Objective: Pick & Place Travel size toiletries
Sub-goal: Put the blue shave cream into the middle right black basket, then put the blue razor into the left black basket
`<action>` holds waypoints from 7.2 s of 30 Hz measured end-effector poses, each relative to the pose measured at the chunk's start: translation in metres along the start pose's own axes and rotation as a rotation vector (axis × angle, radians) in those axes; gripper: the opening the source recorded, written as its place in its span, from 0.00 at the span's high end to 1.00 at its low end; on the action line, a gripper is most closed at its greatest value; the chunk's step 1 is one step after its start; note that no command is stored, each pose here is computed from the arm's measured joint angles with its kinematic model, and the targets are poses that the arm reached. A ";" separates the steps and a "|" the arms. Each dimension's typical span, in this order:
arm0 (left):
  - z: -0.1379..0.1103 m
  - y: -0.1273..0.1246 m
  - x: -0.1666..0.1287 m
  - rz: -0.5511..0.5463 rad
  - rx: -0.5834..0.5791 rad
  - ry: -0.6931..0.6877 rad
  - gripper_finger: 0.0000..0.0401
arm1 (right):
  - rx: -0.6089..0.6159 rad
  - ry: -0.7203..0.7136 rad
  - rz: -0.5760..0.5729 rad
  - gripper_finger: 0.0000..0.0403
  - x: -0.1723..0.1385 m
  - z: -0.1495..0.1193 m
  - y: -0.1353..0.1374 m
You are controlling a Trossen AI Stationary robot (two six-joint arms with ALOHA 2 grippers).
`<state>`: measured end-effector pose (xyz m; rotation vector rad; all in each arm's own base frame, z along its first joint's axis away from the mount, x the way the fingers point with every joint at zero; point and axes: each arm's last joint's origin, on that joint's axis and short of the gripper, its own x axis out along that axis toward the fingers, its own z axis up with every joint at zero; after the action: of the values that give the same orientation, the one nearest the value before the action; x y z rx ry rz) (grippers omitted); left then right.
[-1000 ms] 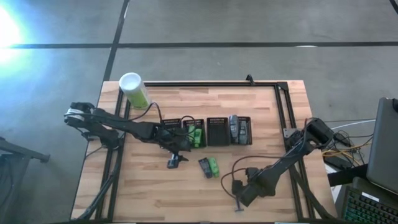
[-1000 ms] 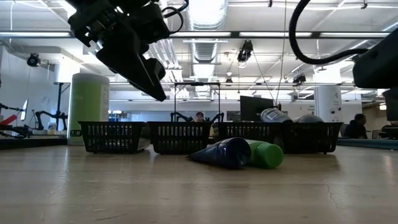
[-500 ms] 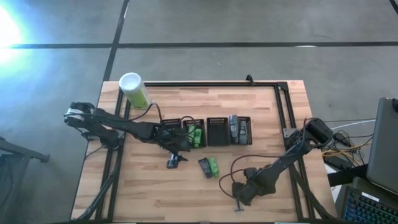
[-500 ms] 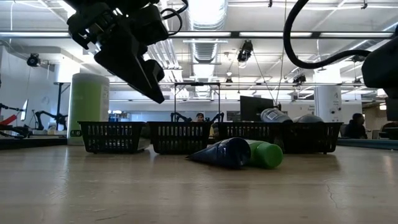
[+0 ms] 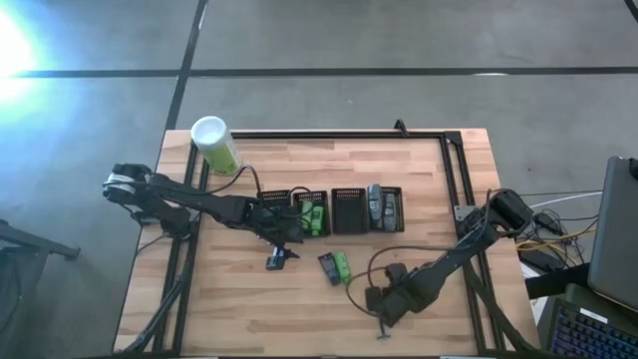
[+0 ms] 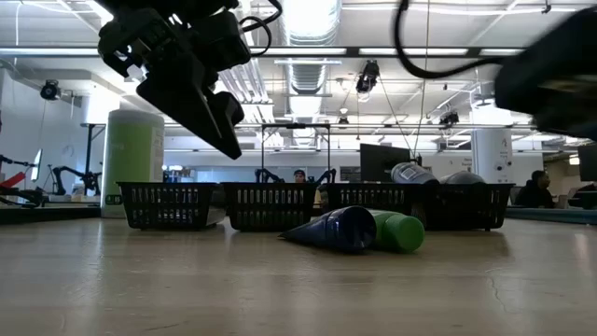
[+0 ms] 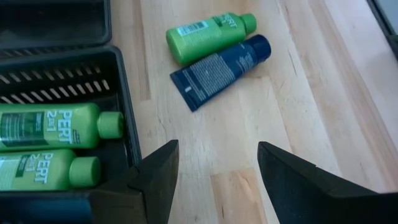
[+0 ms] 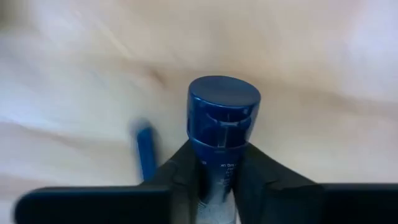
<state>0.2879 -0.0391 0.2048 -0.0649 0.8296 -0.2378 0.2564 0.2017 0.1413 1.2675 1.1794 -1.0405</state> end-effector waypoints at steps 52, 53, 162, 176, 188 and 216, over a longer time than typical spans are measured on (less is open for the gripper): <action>0.021 -0.021 -0.099 -0.159 0.022 -0.346 0.44 | -0.343 -0.224 0.293 0.37 -0.068 0.222 0.082; 0.021 -0.021 -0.099 -0.159 0.022 -0.346 0.44 | -0.350 -0.217 0.282 0.36 -0.070 0.219 0.082; 0.044 -0.029 -0.041 0.150 0.786 -0.432 0.45 | -1.020 0.124 0.618 0.95 -0.126 0.144 0.101; 0.068 -0.029 -0.019 0.171 0.865 -0.409 0.45 | -1.039 0.186 0.655 0.94 -0.128 0.144 0.102; 0.072 -0.027 -0.013 0.179 0.860 -0.395 0.64 | -1.050 0.200 0.674 0.94 -0.129 0.143 0.102; 0.067 -0.026 -0.012 0.200 0.840 -0.331 0.90 | -1.011 0.209 0.681 0.75 -0.130 0.148 0.103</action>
<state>0.3247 -0.0635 0.2622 0.7456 0.3544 -0.3586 0.3507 0.0521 0.2761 0.8260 1.0650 0.2180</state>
